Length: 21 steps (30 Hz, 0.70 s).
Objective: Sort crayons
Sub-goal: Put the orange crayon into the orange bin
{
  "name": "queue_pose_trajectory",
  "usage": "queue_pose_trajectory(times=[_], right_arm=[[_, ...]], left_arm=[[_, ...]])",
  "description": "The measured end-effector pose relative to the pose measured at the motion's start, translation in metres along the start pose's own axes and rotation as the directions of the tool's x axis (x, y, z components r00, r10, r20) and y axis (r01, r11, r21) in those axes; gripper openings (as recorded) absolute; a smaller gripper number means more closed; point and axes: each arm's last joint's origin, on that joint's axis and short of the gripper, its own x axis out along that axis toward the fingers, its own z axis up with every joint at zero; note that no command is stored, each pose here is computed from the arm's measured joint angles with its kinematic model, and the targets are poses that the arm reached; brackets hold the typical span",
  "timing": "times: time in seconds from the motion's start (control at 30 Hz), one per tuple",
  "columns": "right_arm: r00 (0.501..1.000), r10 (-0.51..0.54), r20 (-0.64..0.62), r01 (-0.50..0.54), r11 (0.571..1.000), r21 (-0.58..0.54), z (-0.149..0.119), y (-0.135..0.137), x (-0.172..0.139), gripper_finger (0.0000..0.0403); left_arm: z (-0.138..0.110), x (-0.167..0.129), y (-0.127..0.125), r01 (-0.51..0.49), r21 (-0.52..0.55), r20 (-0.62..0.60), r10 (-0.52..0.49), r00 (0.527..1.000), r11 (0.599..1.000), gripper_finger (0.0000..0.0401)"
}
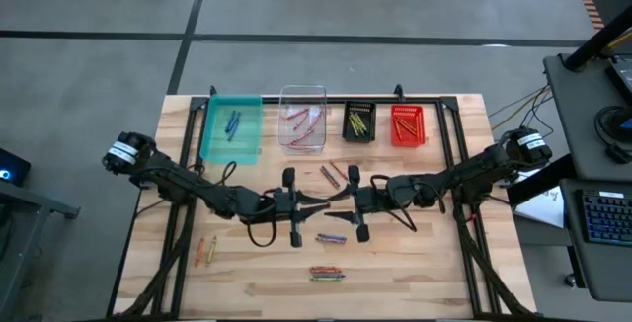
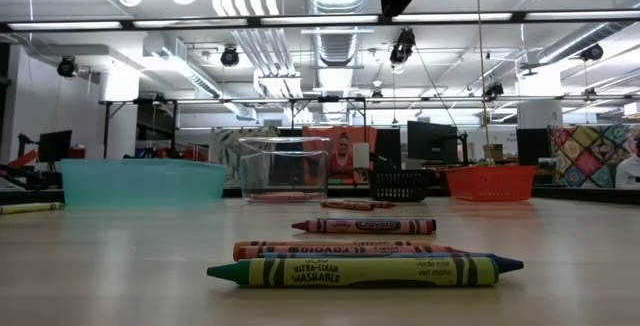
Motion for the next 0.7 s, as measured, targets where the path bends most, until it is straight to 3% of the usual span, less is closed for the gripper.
queue_pose_trajectory(times=[0.13, 0.33, 0.7], right_arm=[[1.000, -0.001, 0.001, 0.001, 1.000, -0.002, 0.000, 0.000, 0.000, 0.0105], [1.000, -0.004, 0.000, 0.004, 1.000, -0.016, 0.000, 0.000, 0.000, 0.0025], [0.998, -0.036, -0.042, 0.037, 0.999, 0.030, 0.006, -0.013, -0.007, 0.0017]], left_arm=[[0.000, 0.000, 0.000, -0.001, -0.001, 0.002, 0.001, 1.000, 1.000, 0.0000], [0.000, 0.000, 0.001, 0.000, -0.027, 0.000, 0.000, 1.000, 1.000, 0.0018], [0.007, -0.007, 0.005, 0.002, 0.006, -0.063, -0.002, 0.998, 1.000, 0.0122]])
